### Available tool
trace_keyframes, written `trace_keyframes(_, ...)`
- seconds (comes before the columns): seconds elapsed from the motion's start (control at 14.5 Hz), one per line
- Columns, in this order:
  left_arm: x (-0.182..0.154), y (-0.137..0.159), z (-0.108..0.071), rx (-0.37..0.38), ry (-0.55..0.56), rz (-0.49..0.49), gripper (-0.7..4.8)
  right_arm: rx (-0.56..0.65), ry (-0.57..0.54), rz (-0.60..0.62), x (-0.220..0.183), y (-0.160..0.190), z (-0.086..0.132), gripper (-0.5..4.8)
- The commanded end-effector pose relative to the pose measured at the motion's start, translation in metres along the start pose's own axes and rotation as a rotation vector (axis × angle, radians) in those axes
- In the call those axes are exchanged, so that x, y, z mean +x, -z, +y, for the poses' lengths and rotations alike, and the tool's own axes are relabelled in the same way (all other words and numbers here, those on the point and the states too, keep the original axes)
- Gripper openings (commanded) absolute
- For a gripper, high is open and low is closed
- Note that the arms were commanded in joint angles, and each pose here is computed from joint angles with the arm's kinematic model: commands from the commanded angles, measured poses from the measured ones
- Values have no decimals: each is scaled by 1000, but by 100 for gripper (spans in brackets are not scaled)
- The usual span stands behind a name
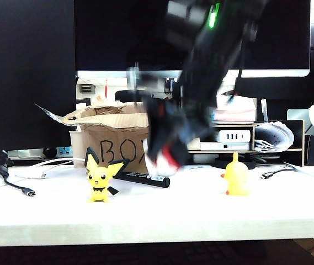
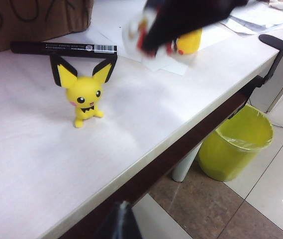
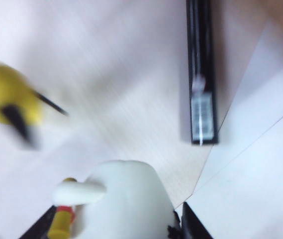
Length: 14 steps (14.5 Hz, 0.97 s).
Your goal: Put the doll that is least similar in color compared to the others into the paper box.
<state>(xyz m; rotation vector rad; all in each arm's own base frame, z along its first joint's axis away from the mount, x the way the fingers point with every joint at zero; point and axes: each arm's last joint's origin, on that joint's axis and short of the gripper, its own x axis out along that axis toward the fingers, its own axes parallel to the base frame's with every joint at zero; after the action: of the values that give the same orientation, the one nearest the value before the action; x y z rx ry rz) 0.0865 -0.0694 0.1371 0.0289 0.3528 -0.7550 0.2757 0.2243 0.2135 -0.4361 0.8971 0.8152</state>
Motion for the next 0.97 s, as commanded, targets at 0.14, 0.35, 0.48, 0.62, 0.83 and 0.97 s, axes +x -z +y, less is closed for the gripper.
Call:
trace_keyframes(0.14,0,-2,0,2,3,-14,-5,-26,11,-169,-54,-15,7,73)
trace_keyframes(0.35,0,-2,0,2,3,-14,-5,-44,40,-323,-83,-35,6,73)
trace_keyframes(0.48,0,-2,0,2,3,-14,-5,-60,63,-445,-93,-55,3,73)
trace_keyframes(0.62,0,-2,0,2,3,-14,-5,-61,102,-563,-99,-80,-9,73)
trace_keyframes(0.83,0,-2,0,2,3,-14,-5,-83,153,-583,-82,-113,-29,73)
trace_keyframes(0.97,0,-2,0,2,3,-14,-5,-80,191,-559,-56,-129,-43,76)
